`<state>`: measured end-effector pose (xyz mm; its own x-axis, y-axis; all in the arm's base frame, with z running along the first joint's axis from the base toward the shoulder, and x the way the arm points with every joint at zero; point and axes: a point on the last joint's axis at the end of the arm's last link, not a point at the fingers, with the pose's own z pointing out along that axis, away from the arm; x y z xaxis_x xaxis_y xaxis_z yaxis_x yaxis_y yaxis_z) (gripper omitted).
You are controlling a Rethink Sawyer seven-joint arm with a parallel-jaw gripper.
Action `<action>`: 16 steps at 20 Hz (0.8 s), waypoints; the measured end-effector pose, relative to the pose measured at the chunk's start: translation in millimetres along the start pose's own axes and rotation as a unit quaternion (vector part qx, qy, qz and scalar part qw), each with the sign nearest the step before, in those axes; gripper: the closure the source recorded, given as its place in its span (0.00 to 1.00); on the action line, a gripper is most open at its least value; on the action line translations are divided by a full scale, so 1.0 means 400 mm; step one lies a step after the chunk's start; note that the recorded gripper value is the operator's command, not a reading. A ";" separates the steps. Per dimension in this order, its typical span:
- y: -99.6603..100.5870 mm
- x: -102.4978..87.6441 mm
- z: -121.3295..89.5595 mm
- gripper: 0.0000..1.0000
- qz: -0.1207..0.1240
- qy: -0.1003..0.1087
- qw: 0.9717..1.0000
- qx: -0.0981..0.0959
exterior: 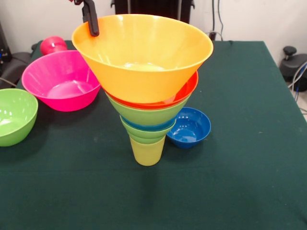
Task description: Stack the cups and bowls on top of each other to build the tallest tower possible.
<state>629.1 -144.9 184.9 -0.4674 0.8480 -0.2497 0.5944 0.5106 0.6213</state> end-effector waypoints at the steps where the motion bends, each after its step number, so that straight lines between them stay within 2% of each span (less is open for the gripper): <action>1: 0.000 0.000 0.000 1.00 0.000 0.000 1.000 0.000; 16: -0.003 0.008 -0.002 1.00 -0.002 0.002 1.000 0.002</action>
<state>626.3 -143.1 184.1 -0.4723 0.8457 -0.2484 0.5951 0.5138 0.6180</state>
